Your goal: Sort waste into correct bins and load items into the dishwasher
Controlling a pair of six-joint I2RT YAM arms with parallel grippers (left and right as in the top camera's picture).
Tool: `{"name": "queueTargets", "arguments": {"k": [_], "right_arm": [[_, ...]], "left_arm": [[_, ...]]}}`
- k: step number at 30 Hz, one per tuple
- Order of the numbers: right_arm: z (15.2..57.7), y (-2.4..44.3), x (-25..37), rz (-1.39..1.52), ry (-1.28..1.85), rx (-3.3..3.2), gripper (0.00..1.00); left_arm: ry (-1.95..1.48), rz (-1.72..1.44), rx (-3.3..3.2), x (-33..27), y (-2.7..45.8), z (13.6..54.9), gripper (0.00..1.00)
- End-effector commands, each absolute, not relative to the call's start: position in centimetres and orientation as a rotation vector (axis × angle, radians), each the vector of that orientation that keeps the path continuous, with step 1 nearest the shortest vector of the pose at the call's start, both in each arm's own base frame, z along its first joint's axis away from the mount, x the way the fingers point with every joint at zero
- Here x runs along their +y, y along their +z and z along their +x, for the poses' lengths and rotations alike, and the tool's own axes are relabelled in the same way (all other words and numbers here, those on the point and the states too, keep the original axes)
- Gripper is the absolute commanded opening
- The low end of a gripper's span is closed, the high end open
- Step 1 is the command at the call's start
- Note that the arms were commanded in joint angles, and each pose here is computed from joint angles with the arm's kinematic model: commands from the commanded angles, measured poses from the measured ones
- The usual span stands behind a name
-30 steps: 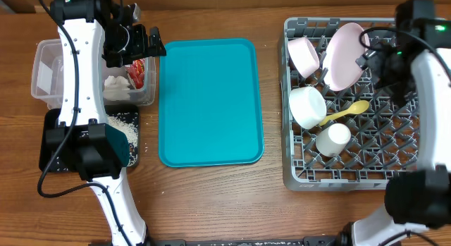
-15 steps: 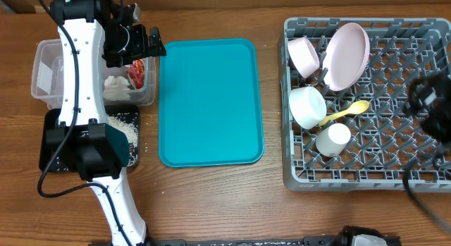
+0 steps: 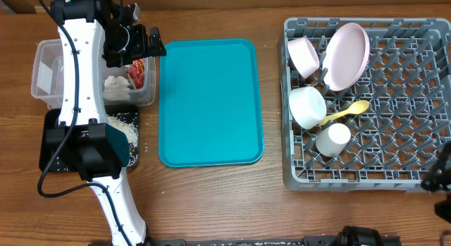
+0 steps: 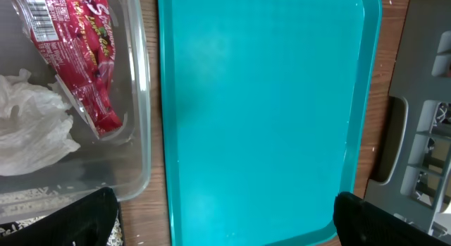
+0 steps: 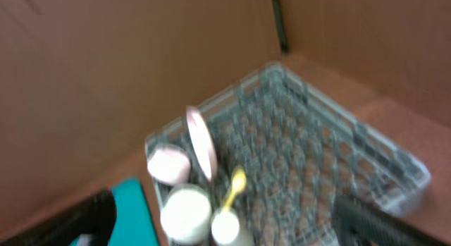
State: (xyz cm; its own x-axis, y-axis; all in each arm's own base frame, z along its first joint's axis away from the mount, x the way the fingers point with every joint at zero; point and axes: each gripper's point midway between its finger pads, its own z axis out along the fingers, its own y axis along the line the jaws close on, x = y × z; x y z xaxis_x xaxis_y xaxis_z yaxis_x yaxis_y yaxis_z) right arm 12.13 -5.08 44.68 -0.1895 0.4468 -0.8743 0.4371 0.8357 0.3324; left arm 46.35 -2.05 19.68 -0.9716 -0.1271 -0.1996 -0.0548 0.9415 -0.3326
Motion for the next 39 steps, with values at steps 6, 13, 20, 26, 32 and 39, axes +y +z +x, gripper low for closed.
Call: {"name": "queueTargets", "arguments": {"k": [6, 13, 20, 26, 32, 39], "right_arm": [[20.2, 35.8, -4.7, 0.597, 0.107, 1.755, 1.0], [25.7, 28.5, -2.1, 0.42, 0.272, 1.589, 1.0], [25.4, 22.0, -1.1, 0.376, 0.308, 1.539, 1.0], [24.9, 19.0, -1.0, 0.379, 0.305, 1.557, 1.0], [24.8, 16.2, -1.0, 0.384, 0.305, 1.588, 1.0], [24.6, 17.0, -0.4, 0.354, 0.327, 1.562, 1.0]], "left_arm": [[-0.474, -0.137, 2.852, -2.3, 20.6, 46.5, 1.0], [-0.474, -0.137, 2.852, -2.3, 20.6, 46.5, 1.0], [-0.474, -0.137, 2.852, -2.3, 20.6, 46.5, 1.0], [-0.474, -0.137, 2.852, -2.3, 20.6, 46.5, 1.0], [-0.474, -0.137, 2.852, -2.3, 20.7, 46.5, 1.0], [-0.474, -0.137, 2.852, -2.3, 20.6, 46.5, 1.0]]}}
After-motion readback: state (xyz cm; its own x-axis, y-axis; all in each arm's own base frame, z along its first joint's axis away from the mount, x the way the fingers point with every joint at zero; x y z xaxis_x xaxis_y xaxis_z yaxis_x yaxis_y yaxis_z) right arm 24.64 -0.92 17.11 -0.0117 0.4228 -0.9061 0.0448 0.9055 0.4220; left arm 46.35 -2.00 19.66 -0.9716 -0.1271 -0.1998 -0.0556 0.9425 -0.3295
